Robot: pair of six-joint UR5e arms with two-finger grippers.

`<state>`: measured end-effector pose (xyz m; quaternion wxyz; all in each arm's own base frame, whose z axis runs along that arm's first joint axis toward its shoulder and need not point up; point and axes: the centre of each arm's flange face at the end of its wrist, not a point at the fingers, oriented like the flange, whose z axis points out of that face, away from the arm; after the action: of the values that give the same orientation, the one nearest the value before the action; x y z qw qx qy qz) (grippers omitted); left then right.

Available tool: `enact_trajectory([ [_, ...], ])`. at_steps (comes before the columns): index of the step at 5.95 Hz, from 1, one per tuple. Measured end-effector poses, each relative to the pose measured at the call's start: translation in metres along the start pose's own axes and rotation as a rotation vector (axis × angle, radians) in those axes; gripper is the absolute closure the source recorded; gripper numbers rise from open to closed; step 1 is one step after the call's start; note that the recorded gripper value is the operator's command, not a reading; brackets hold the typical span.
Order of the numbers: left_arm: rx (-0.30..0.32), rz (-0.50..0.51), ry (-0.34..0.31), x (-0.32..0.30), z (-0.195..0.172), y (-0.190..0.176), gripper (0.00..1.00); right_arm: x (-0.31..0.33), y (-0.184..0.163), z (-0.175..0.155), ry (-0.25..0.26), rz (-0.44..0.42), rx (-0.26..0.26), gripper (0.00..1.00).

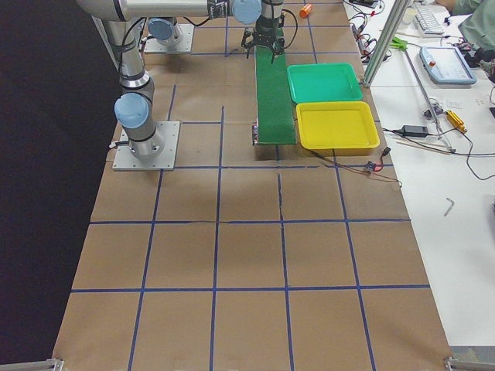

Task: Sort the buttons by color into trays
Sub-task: 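Move the left gripper back to the button pile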

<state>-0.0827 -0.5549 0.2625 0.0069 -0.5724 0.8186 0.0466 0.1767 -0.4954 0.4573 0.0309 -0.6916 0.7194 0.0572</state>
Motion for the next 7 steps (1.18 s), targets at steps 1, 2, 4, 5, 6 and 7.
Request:
enact_trajectory([
  [1, 0.015, 0.141, 0.008, -0.003, -0.008, -0.016, 0.01, 0.002, -0.001, 0.0, 0.009, -0.076, 0.006, 0.0],
  [2, 0.045, 0.296, -0.004, -0.009, -0.014, -0.038, 0.01, 0.006, -0.002, 0.001, 0.023, -0.098, 0.009, 0.0],
  [4, 0.117, 0.625, -0.088, -0.03, -0.024, -0.091, 0.01, 0.008, -0.002, 0.007, 0.026, -0.096, 0.011, 0.0],
  [5, 0.114, 0.771, -0.123, -0.043, -0.021, -0.118, 0.01, 0.007, -0.002, 0.01, 0.022, -0.094, 0.012, 0.0],
  [6, 0.098, 0.89, -0.136, -0.054, -0.016, -0.142, 0.03, 0.005, -0.003, 0.011, 0.019, -0.094, 0.02, 0.0],
  [7, 0.088, 0.995, -0.138, -0.062, -0.009, -0.162, 0.03, 0.004, -0.005, 0.014, 0.011, -0.094, 0.043, 0.0],
])
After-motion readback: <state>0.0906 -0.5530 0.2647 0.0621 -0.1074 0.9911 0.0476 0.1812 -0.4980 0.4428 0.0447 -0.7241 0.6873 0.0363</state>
